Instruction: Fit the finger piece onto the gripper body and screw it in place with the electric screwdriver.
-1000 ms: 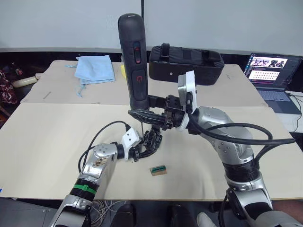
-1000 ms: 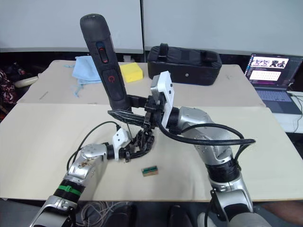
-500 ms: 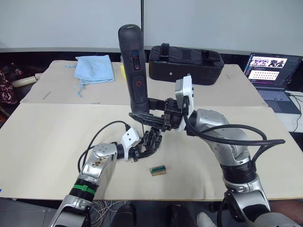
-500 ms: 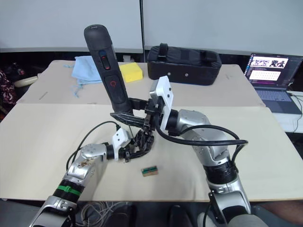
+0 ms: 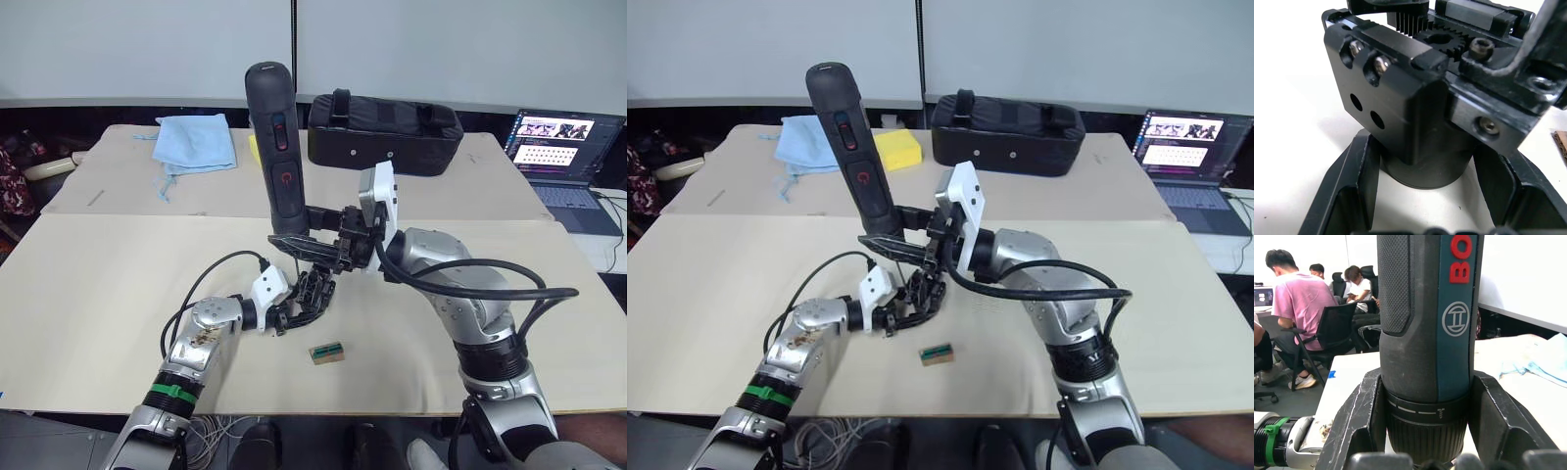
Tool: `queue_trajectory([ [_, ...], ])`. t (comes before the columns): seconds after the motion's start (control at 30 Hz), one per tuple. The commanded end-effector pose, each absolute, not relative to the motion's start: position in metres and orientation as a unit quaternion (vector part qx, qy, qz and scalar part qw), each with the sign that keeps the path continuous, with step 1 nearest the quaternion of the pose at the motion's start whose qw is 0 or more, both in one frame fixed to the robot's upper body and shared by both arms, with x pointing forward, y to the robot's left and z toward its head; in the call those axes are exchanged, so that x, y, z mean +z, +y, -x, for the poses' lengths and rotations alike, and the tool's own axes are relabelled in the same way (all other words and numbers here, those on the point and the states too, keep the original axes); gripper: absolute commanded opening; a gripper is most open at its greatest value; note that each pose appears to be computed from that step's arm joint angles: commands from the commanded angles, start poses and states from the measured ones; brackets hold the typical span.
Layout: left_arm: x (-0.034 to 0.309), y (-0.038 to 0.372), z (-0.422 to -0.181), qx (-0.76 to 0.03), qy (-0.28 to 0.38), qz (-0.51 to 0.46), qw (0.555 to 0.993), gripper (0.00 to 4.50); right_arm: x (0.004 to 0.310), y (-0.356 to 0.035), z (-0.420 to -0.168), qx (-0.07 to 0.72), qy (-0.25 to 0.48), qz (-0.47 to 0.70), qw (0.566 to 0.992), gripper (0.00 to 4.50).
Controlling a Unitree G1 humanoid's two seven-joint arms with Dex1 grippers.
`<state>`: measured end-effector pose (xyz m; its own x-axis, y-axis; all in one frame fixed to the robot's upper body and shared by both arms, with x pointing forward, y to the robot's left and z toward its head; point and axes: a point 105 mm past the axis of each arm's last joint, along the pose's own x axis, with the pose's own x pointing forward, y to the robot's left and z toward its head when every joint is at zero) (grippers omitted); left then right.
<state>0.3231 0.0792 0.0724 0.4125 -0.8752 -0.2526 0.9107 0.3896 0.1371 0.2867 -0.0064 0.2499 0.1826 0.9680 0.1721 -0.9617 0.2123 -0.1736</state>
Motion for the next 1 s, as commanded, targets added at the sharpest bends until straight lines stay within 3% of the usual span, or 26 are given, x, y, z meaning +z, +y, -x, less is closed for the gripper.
queue_trajectory([
  [0.03, 0.053, 0.075, -0.312, -0.554, 0.106, -0.124, 0.816, 2.28, 0.26, -0.006, -0.28, 0.632, -0.15, 0.015, 0.76, 1.9],
  [0.67, 0.052, 0.074, -0.311, -0.553, 0.109, -0.122, 0.817, 2.28, 0.254, -0.006, -0.282, 0.627, -0.145, 0.018, 0.765, 1.9],
  [1.0, 0.052, 0.074, -0.31, -0.552, 0.11, -0.122, 0.817, 2.28, 0.267, -0.006, -0.277, 0.635, -0.166, 0.016, 0.754, 1.9],
])
